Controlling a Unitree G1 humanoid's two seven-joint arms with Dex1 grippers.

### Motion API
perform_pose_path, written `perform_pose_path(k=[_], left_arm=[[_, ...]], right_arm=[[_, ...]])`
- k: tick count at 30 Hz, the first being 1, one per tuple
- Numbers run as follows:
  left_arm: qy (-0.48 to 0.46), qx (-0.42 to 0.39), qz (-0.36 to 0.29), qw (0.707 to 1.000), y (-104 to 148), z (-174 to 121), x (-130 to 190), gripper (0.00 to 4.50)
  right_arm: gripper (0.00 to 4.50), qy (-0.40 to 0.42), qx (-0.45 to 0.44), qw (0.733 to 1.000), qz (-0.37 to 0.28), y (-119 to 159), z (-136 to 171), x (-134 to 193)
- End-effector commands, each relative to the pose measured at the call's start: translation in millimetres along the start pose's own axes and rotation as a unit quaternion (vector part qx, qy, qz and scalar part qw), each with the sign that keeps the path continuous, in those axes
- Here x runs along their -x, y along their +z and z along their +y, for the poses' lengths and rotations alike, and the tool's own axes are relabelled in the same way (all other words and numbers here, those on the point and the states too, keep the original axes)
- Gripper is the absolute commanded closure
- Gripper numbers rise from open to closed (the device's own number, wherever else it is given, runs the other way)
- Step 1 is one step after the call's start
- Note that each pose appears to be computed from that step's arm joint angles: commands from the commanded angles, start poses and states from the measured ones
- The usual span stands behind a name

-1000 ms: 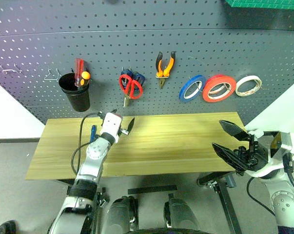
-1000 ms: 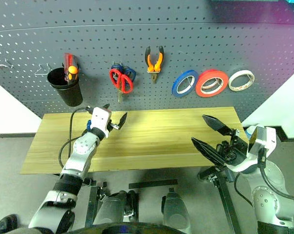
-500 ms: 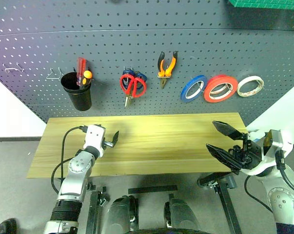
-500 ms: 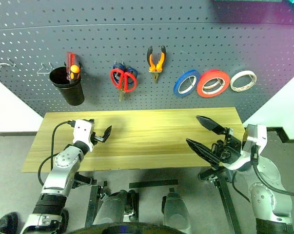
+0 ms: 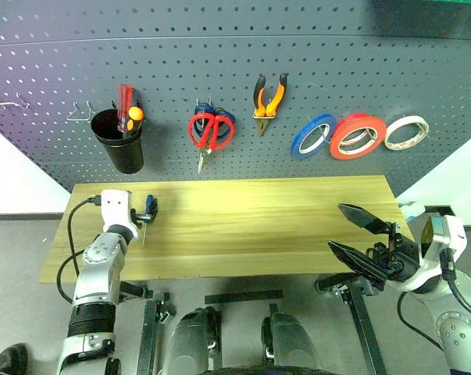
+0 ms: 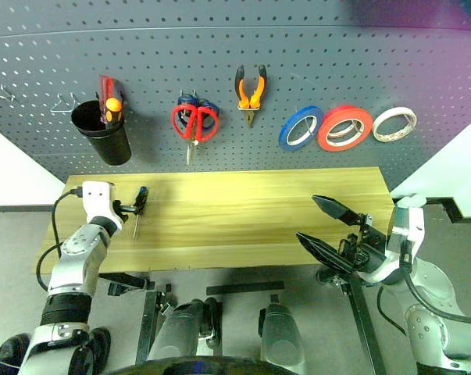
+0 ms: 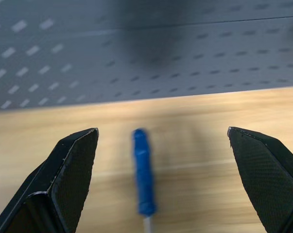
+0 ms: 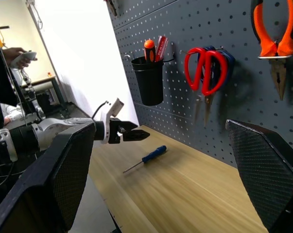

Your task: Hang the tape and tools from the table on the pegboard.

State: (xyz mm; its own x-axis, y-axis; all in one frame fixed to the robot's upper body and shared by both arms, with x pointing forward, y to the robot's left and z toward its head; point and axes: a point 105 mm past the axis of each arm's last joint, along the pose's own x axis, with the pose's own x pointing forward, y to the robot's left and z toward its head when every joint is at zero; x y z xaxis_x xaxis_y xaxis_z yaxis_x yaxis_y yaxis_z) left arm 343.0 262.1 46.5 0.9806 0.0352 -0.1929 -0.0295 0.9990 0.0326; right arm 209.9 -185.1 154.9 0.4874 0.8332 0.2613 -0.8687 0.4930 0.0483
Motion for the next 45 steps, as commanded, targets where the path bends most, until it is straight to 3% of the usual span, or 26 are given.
perform_pose_path(k=[1, 14, 25, 45], left_arm=[[0.018, 0.010, 0.006, 1.000, -0.1, 9.3, -0.4, 0.04], [0.026, -0.028, 0.086, 0.996, -25.6, 19.7, -3.8, 0.04], [0.011, -0.039, 0.126, 0.991, -28.4, 22.1, -19.5, 0.04], [-0.014, -0.062, 0.133, 0.989, -26.0, 8.2, -31.8, 0.04]], right_arm=[[0.00, 0.007, 0.017, 1.000, 0.005, 7.7, 5.3, -0.9], [0.00, 0.003, 0.009, 1.000, 0.021, 9.4, 12.5, 6.8], [0.00, -0.002, 0.004, 1.000, 0.030, 7.4, 15.0, 11.3], [0.00, -0.012, -0.001, 0.999, 0.034, 5.2, 19.8, 20.2]])
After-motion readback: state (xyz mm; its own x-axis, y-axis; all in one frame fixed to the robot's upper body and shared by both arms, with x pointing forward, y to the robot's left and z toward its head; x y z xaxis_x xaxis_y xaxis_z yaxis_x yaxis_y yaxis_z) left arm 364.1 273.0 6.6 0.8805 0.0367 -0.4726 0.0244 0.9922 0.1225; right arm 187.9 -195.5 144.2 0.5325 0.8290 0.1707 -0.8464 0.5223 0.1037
